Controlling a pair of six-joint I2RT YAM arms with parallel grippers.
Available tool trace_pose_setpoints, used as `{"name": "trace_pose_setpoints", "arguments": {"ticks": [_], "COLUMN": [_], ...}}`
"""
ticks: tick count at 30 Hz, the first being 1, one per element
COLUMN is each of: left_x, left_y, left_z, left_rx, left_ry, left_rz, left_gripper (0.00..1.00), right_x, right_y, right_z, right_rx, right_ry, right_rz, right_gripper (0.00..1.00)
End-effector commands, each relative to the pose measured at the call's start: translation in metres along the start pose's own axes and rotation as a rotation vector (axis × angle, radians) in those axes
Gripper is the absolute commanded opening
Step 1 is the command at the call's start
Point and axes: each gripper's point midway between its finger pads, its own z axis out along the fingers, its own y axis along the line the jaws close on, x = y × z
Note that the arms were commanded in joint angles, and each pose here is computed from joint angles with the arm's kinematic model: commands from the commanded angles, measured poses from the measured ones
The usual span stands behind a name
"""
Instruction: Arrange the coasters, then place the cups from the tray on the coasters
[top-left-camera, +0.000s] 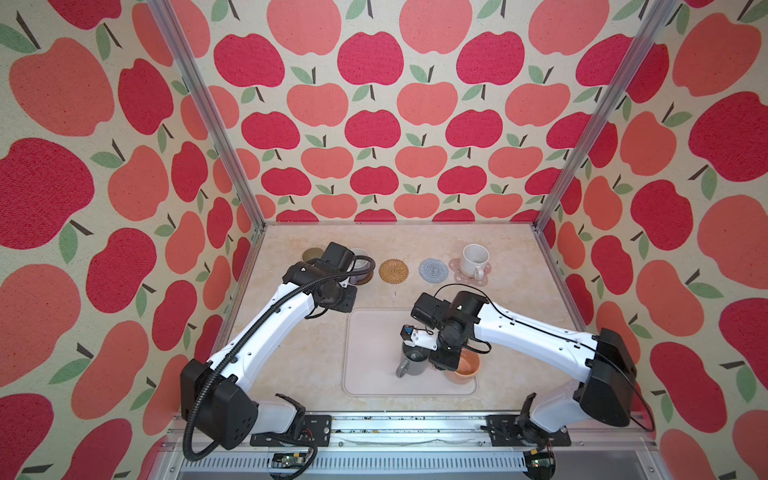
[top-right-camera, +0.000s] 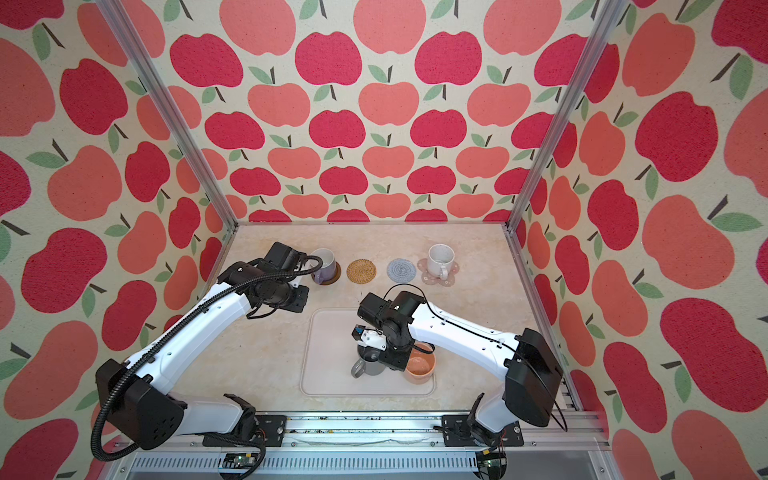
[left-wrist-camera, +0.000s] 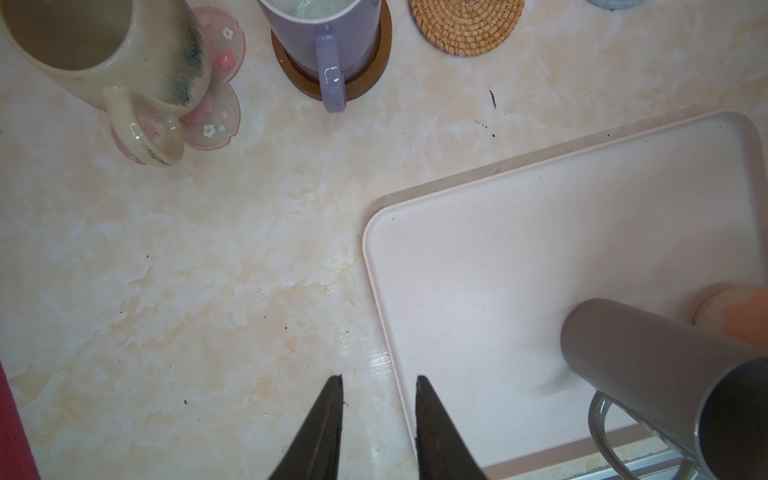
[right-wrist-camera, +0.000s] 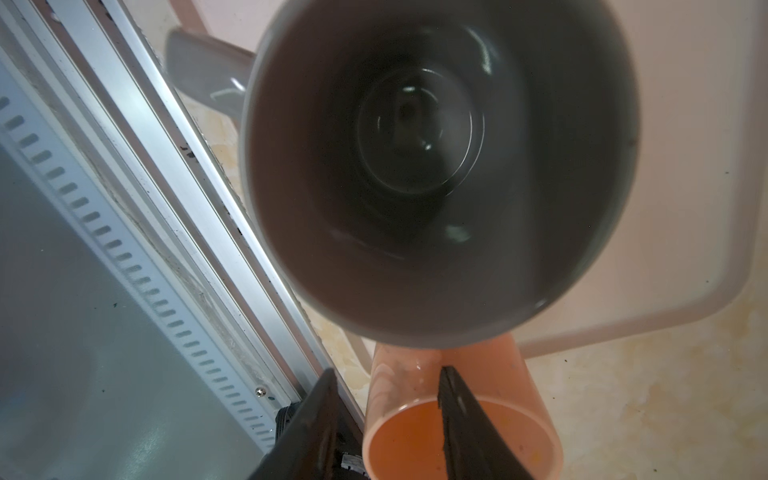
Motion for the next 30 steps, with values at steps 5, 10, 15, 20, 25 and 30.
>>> {"name": "trace_pose_setpoints", "arguments": {"ticks": [5, 10, 15, 20, 25, 30], "left_x": [0.006, 0.005, 0.005, 0.004, 0.002, 0.0], "left_y": [0.006, 0.006, 0.006, 0.006, 0.006, 0.006], "left_z": [0.007, 0.007, 0.008, 0.008, 0.01, 0.011], "left_rx": [-0.021, -0.022, -0.02, -0.022, -0.023, -0.024], "left_ry": [0.032, 0.032, 0.036, 0.036, 0.04, 0.044], "left_rz": [-0.017, -0.018, -0.021, -0.022, -0.018, -0.016], "left_gripper": [0.32, 0.32, 0.32, 0.32, 0.32, 0.32], "right_x": [-0.003, -0.002, 0.003, 0.003, 0.001, 0.002], "right_y": [0.004, 0.001, -0.003, -0.004, -0.005, -0.01], "right_z": [0.005, 0.012, 0.024, 0.031, 0.035, 0.038], "right_rx": [-0.024, -0.01, 0.003, 0.003, 0.002, 0.019], "right_ry": [0.001, 0.007, 0.053, 0.063, 0.058, 0.06], "right_rz": [-0.081, -0.086, -0.105, -0.116, -0.118, -0.114], "right_gripper": [0.43, 0.43, 0.45, 0.45, 0.43, 0.36]}}
